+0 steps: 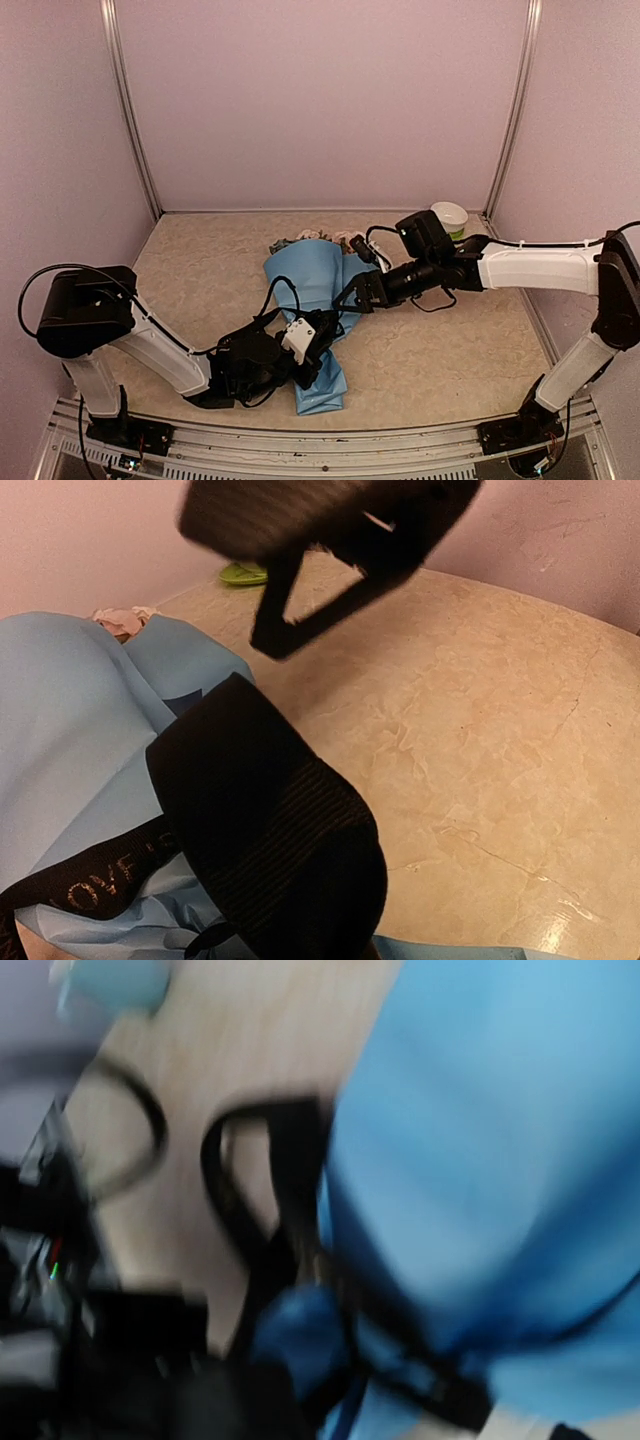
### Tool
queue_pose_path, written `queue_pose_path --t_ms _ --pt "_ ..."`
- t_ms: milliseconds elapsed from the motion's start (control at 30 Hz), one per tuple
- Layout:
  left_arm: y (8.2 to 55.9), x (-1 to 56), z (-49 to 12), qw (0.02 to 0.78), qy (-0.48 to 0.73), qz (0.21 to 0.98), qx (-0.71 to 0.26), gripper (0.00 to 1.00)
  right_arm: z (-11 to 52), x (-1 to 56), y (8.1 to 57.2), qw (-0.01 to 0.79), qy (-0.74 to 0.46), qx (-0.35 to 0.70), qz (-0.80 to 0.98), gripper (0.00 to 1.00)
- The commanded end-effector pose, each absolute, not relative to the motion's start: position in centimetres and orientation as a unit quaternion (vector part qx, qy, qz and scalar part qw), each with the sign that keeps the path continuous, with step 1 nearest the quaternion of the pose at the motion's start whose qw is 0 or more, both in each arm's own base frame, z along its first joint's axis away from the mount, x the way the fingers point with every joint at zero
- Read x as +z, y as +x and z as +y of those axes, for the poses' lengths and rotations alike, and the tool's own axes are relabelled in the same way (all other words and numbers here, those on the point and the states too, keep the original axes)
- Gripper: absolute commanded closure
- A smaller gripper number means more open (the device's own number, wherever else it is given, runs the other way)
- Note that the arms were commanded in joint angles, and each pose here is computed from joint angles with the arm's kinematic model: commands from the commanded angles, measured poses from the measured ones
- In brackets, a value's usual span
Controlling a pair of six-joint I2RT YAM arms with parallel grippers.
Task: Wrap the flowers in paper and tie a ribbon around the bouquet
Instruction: Pass from the left arm to the right
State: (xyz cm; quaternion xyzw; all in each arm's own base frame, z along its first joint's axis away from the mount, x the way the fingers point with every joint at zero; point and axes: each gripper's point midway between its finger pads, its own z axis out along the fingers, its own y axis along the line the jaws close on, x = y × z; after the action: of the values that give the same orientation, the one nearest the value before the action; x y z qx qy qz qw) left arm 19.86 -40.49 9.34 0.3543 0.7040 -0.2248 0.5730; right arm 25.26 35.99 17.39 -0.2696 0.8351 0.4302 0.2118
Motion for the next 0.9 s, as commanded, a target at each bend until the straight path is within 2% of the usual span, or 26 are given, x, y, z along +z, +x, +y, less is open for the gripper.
queue_pose_path --t_ms 0,200,267,300,467,500,533,600,633,667,700,733,800,867 --pt "20.0 10.1 -40.8 0.583 0.344 0.698 -0.231 1.00 38.0 17.6 22.5 0.172 -0.282 0.515 0.791 0.02" --pt "20.1 10.0 -40.9 0.583 0.345 0.699 -0.231 1.00 39.9 16.6 20.7 0.147 -0.306 0.527 0.779 0.11" --pt "20.1 10.1 -40.9 0.582 0.345 0.699 -0.232 1.00 40.1 15.7 20.8 0.139 -0.304 0.525 0.783 0.18" --pt "20.2 10.1 -40.9 0.583 0.344 0.699 -0.231 1.00 40.2 15.3 20.9 0.135 -0.303 0.522 0.786 0.25" --pt "20.2 9.9 -40.8 0.578 0.347 0.702 -0.229 1.00 41.0 15.1 21.0 0.121 -0.309 0.529 0.781 0.78" --pt "20.2 9.8 -40.8 0.576 0.347 0.704 -0.228 1.00 41.0 15.2 21.1 0.123 -0.310 0.529 0.780 0.96" --pt "20.2 9.8 -40.7 0.575 0.346 0.705 -0.229 1.00 41.0 15.4 21.3 0.130 -0.311 0.525 0.781 1.00" --pt "20.3 9.6 -40.7 0.564 0.345 0.714 -0.231 0.99 40.8 15.5 21.5 0.138 -0.313 0.519 0.783 1.00" --pt "20.4 9.3 -40.7 0.552 0.342 0.725 -0.229 0.80 40.7 15.5 21.6 0.141 -0.313 0.516 0.785 1.00" --pt "20.5 9.2 -40.6 0.538 0.337 0.738 -0.228 0.56 40.5 15.5 21.7 0.143 -0.311 0.512 0.788 1.00" --pt "20.5 9.2 -40.5 0.522 0.334 0.751 -0.227 0.39 40.4 15.3 21.8 0.143 -0.310 0.509 0.790 1.00" --pt "20.1 9.4 -40.4 0.507 0.333 0.760 -0.231 0.30 40.3 15.1 22.0 0.145 -0.310 0.507 0.791 1.00" --pt "19.2 10.1 -40.0 0.483 0.336 0.771 -0.244 0.05 40.3 14.8 22.2 0.145 -0.308 0.503 0.795 1.00" --pt "18.6 10.6 -39.1 0.462 0.330 0.785 -0.246 0.01 40.2 14.6 22.5 0.148 -0.307 0.499 0.797 1.00"
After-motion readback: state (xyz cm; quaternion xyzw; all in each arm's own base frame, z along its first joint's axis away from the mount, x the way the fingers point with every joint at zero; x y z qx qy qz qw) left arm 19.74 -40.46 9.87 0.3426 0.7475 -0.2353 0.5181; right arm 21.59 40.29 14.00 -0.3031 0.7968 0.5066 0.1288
